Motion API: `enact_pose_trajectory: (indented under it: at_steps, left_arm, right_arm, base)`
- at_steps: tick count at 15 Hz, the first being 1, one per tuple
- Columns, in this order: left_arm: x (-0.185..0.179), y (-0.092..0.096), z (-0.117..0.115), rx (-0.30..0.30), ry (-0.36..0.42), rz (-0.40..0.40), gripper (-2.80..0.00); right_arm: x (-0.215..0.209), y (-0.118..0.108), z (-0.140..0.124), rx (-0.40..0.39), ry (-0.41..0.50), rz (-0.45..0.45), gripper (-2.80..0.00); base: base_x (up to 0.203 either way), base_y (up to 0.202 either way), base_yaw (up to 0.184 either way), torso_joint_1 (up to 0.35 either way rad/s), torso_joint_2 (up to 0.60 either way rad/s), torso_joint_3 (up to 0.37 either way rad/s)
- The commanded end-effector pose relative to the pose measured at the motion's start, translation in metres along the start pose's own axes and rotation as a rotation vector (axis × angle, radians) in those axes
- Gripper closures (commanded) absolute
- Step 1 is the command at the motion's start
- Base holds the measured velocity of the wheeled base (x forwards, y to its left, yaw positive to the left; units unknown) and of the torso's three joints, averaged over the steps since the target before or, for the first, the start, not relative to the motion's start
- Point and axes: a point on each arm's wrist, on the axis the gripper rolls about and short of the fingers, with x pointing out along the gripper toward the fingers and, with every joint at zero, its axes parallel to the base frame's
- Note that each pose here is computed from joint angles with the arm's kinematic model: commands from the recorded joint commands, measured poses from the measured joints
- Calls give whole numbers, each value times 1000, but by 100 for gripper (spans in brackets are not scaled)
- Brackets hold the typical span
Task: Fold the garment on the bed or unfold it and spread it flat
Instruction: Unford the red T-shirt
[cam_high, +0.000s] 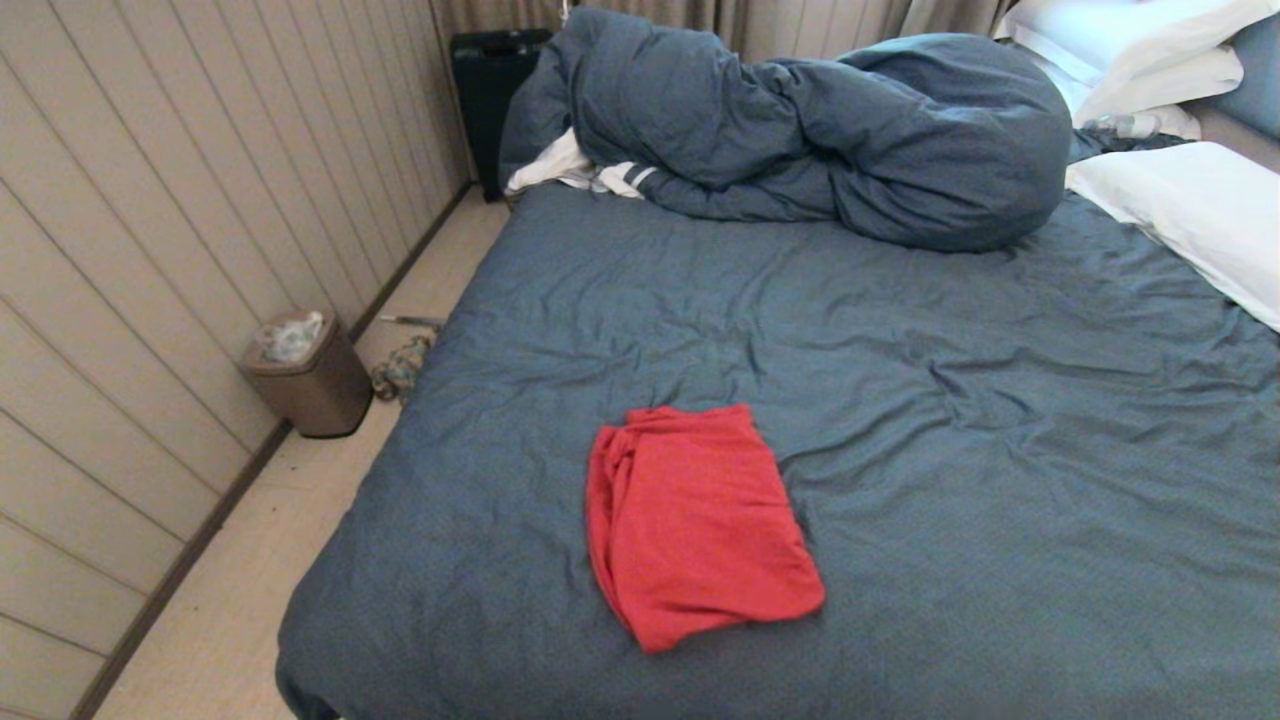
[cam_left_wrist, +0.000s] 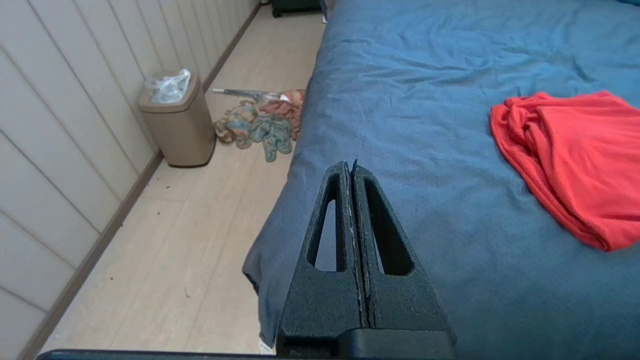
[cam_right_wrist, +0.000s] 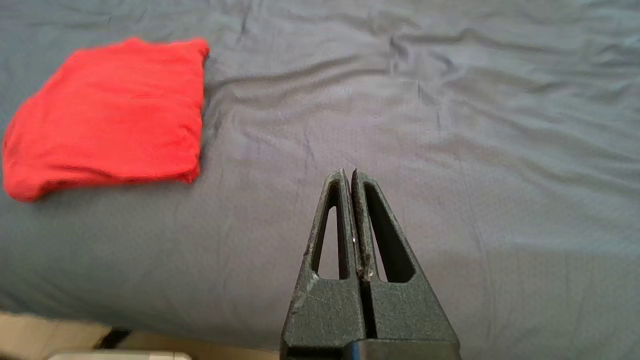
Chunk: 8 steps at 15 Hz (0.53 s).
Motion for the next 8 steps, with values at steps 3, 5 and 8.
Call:
enact_pose_trajectory:
  at_steps: [3, 5, 8]
  left_arm:
    - [2, 0, -12, 4, 39, 1, 0]
    - [2, 0, -12, 4, 42, 2, 0]
    - [1, 0, -9, 8, 39, 11, 0]
  right_arm:
    - [-2, -2, 44, 0, 37, 8, 0]
    - [14, -3, 88, 0, 119, 14, 0]
    - [66, -5, 159, -1, 205, 28, 0]
  base:
    - [0, 0, 0, 0, 0, 0]
    - [0, 0, 0, 0, 0, 0]
    - [0, 0, 0, 0, 0, 0]
